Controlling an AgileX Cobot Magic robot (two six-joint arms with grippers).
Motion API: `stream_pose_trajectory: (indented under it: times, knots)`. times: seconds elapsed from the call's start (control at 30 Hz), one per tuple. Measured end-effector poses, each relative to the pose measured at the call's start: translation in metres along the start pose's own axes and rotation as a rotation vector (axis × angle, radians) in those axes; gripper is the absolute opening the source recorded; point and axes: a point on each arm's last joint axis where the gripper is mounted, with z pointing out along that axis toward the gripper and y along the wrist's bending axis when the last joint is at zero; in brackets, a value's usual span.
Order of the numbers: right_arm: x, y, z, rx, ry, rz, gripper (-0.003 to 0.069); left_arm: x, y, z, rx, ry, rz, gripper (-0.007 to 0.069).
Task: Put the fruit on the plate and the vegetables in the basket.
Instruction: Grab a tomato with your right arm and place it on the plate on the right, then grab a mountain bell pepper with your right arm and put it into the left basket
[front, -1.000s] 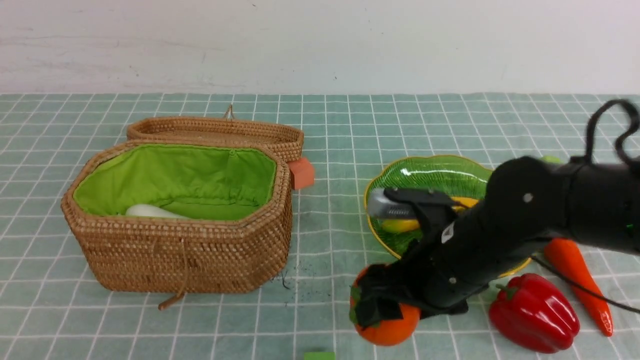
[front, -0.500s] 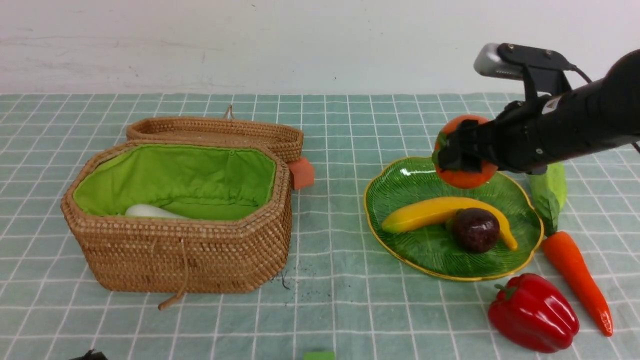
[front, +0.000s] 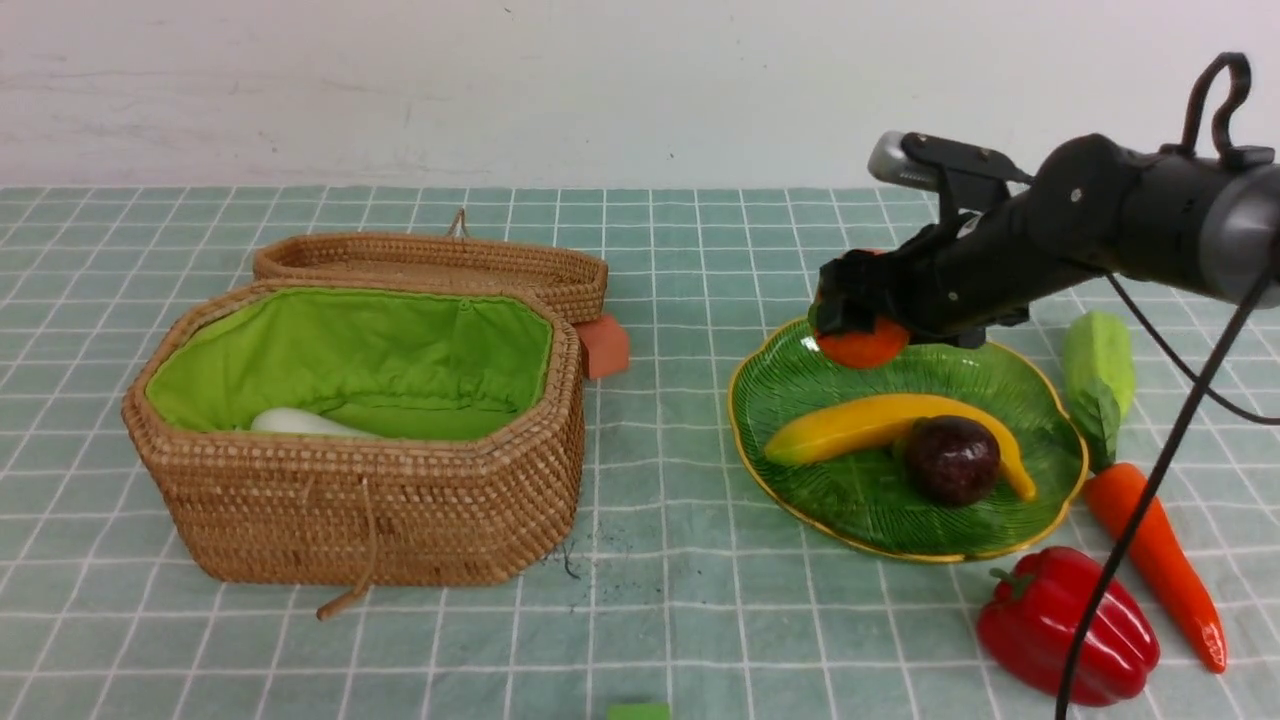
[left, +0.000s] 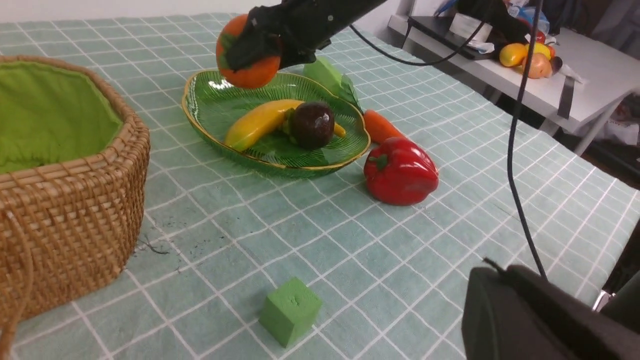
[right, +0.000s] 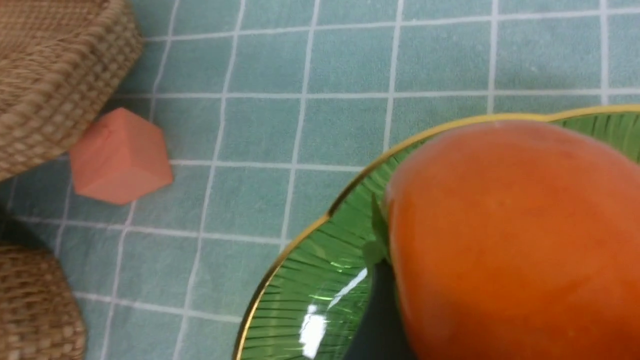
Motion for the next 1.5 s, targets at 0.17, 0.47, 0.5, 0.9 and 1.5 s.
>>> stream_pose_trajectory:
  times: [0.17, 0.47, 0.5, 0.9, 1.5]
  knots:
    - [0.002, -0.002, 0.006, 0.005, 0.001, 0.006, 0.0633, 0.000, 0.001, 0.000, -0.010, 0.003, 0.020, -0.0002]
    - [-0.013, 0.009, -0.036, 0.014, -0.027, -0.095, 0.0573, 0.000, 0.001, 0.000, -0.014, 0.005, 0.029, 0.0005]
    - [-0.014, 0.010, -0.039, 0.014, -0.028, -0.098, 0.0565, 0.000, 0.001, 0.000, -0.014, 0.005, 0.029, 0.0005]
    - [0.037, 0.028, -0.192, 0.009, 0.178, -0.190, -0.0012, -0.006, 0.003, 0.000, -0.032, -0.060, 0.038, 0.0011]
    - [0.123, -0.002, -0.209, 0.051, 0.342, -0.613, 0.0420, -0.008, 0.003, 0.000, -0.033, -0.086, 0.029, 0.0021]
